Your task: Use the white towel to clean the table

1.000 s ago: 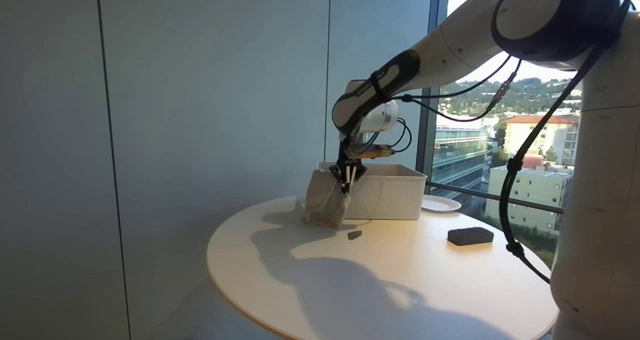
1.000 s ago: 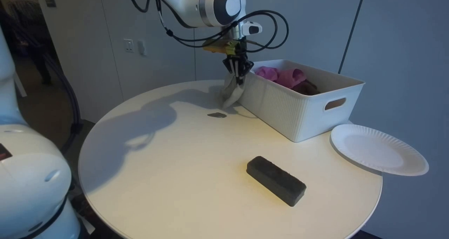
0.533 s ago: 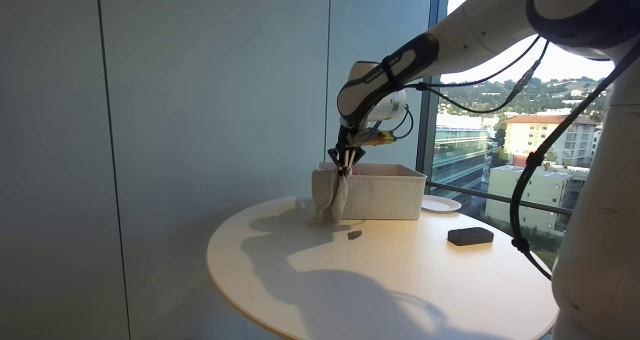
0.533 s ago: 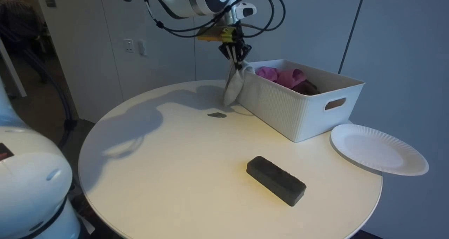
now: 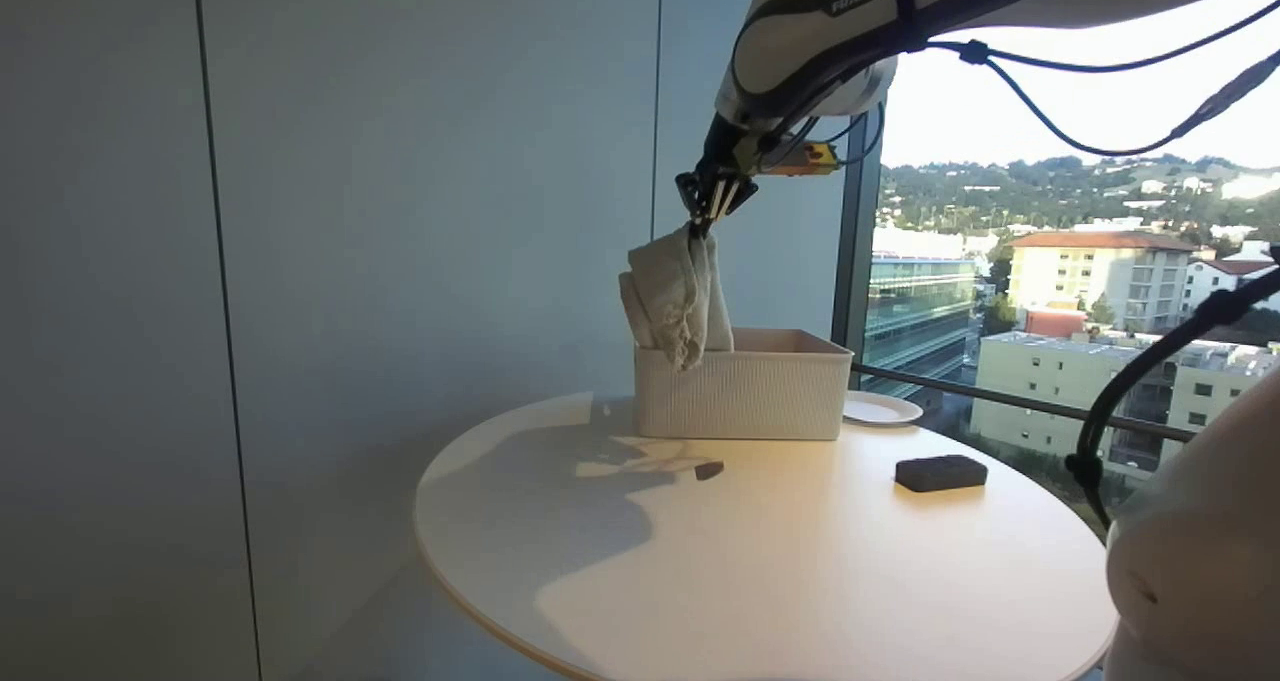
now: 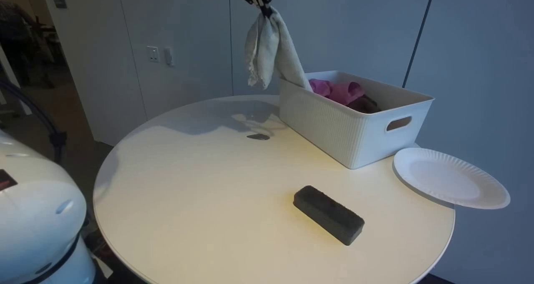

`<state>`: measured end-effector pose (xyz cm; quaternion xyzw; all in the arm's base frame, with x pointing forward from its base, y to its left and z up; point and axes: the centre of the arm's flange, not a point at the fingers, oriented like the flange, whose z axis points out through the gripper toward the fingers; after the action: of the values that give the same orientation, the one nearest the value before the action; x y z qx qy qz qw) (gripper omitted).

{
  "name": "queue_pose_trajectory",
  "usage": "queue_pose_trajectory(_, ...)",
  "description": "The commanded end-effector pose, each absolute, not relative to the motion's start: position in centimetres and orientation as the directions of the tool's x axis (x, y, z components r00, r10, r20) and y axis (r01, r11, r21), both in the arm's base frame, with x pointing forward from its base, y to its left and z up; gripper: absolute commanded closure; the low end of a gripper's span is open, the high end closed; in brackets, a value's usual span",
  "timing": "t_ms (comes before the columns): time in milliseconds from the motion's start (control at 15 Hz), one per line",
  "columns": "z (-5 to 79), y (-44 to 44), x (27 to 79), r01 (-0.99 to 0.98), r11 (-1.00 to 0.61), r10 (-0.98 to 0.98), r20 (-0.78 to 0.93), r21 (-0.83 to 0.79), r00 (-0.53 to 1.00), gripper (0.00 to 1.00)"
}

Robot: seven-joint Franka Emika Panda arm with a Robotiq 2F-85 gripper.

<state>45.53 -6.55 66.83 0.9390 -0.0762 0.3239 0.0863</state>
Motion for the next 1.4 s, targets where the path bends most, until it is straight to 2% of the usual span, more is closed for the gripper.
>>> queue_pose_trajectory(0,69.8,-5.3,39.5,-0.201,-0.975,-0.097,0.633,0.094,0.768,0.94)
queue_pose_trajectory(267,72.5,-4.0,34.6,-0.213,-0.968,-0.049,0.736,0.132,0.675,0.95)
queue_pose_trajectory(400,73.1,-3.9,33.8,-0.188,-0.975,-0.05,0.707,0.119,0.705,0.94)
queue_pose_trajectory(733,66.0,-6.3,38.0,-0.128,-0.991,-0.101,0.464,0.028,0.88,0.95)
queue_pose_trajectory(1333,53.4,-11.1,47.8,-0.113,-0.994,-0.111,0.149,0.001,0.983,0.94)
